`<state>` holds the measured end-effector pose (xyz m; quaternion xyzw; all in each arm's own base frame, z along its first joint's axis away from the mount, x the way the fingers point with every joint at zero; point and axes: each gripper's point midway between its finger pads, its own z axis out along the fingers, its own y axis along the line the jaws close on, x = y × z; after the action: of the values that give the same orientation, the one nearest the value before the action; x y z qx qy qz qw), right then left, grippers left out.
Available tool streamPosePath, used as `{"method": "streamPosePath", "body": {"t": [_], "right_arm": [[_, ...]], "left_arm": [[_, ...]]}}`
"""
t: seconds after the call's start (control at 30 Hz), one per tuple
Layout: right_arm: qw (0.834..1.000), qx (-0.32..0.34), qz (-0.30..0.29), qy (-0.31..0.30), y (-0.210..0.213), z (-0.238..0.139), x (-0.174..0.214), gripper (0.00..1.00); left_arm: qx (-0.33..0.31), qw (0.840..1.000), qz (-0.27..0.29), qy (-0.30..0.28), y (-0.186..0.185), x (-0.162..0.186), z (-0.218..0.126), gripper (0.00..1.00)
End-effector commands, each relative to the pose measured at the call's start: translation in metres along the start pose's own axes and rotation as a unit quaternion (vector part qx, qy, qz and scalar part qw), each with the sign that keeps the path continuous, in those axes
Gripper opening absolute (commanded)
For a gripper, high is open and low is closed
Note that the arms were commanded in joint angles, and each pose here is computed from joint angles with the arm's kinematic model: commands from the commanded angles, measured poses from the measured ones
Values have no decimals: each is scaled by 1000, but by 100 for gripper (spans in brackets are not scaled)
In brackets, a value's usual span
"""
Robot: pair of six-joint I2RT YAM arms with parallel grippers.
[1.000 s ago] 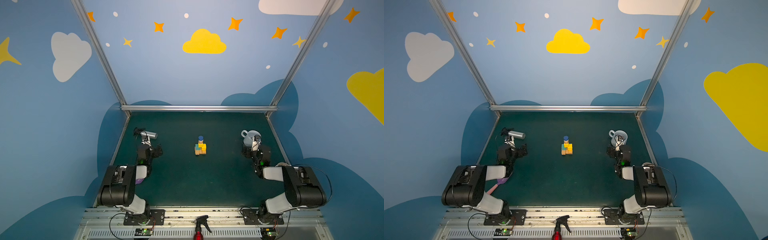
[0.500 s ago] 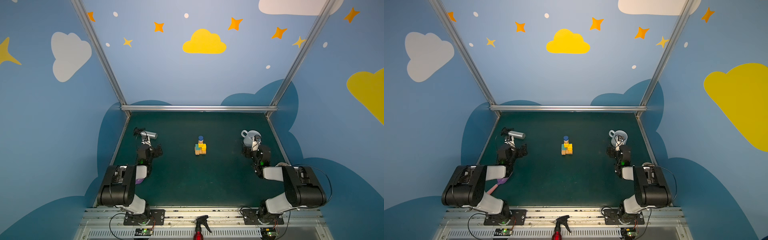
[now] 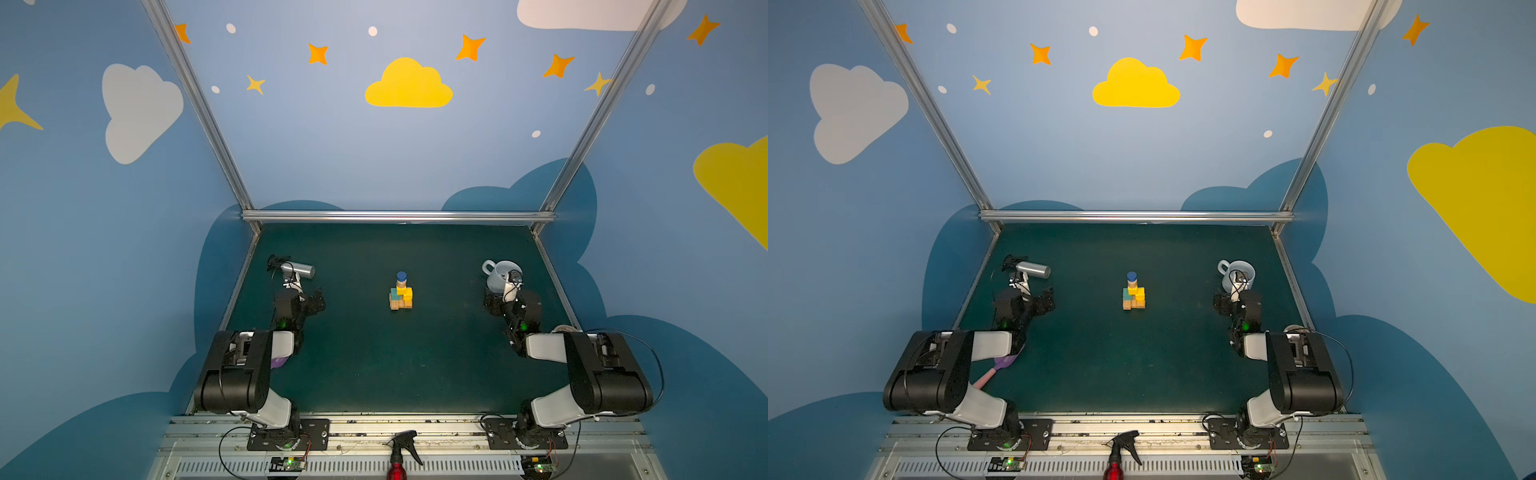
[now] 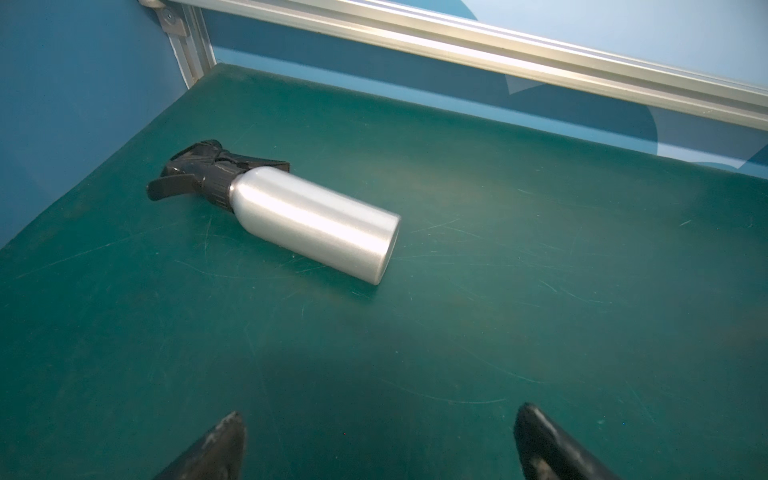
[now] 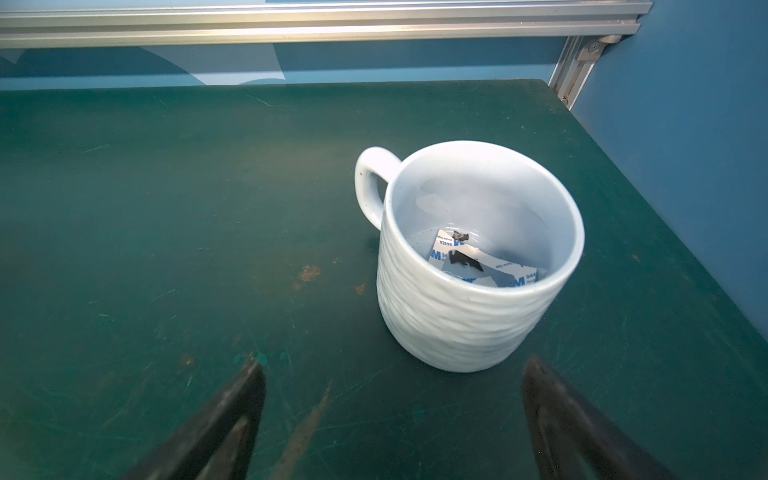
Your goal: Build the wood block tower
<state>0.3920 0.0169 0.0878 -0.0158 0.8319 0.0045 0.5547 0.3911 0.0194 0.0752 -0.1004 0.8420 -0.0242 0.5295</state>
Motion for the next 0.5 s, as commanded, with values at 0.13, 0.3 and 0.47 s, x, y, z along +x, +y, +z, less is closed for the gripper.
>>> {"method": "streamPosePath", "body": {"t": [0.13, 0.3, 0.47], "right_arm": [[1000, -5, 3, -5, 1, 1, -3, 94], [1000, -5, 3, -4, 1, 1, -2, 94], [1000, -5, 3, -5, 1, 1, -3, 94]], "left_arm": [[-3, 1000, -2, -8, 1, -6, 0, 100], [-3, 1000, -2, -8, 1, -6, 0, 100], [-2, 1000, -2, -8, 1, -6, 0, 100]]}}
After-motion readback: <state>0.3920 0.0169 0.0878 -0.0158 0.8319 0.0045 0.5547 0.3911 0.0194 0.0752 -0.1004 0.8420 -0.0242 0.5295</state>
